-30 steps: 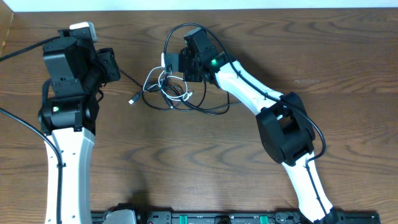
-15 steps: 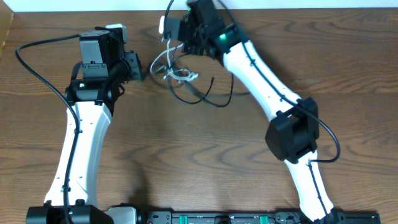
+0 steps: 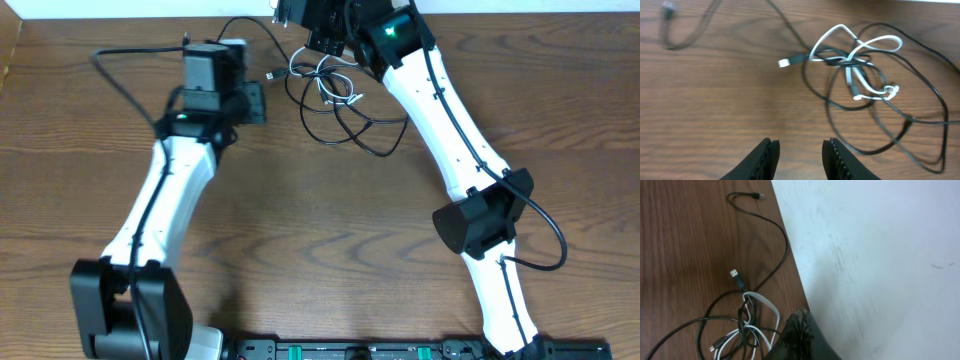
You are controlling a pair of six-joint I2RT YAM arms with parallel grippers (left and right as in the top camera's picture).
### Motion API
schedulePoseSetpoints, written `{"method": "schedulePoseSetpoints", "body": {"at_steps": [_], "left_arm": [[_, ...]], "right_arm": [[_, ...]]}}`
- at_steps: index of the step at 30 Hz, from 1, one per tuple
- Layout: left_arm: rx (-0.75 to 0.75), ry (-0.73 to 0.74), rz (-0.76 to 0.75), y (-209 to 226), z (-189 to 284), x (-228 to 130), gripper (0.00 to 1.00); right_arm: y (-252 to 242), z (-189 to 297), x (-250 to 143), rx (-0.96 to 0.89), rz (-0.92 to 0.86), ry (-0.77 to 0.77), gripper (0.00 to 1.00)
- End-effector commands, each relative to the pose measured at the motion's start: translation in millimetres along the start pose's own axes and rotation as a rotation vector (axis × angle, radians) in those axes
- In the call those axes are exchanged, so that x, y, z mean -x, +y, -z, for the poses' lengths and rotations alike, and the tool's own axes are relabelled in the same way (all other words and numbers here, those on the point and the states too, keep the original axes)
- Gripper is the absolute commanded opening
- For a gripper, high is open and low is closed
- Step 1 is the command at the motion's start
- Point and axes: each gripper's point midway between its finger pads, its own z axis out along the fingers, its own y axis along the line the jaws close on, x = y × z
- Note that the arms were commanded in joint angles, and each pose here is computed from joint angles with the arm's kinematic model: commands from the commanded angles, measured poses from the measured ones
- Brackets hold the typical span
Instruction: Untangle cables
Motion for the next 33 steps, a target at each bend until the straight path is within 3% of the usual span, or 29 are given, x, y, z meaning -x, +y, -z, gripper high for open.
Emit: {"method": "schedulePoseSetpoints", "body": {"at_steps": [1, 10, 18, 33], "left_arm": [[0.031, -0.045, 0.023, -0.1, 0.9, 13.2, 0.34], [0.04, -0.123, 0.029, 4.9, 22.3, 33.7, 0.39], [0.019, -0.275, 0.017, -5.0, 83.7, 67.4, 0.49], [0.006, -0.372, 0.008, -11.5, 132.9, 81.7, 0.51]], "right_arm": [[-10.0, 15.1, 16.2, -0.03, -0.01, -0.031, 0.01], [9.3, 2.0, -38.3, 0.085, -0.029, 0.082, 0.36], [57.3, -33.7, -90.3, 0.219, -0.075, 0.149, 0.4], [115.3, -59.5, -140.7, 0.335, -0.11, 0.219, 0.46]]}}
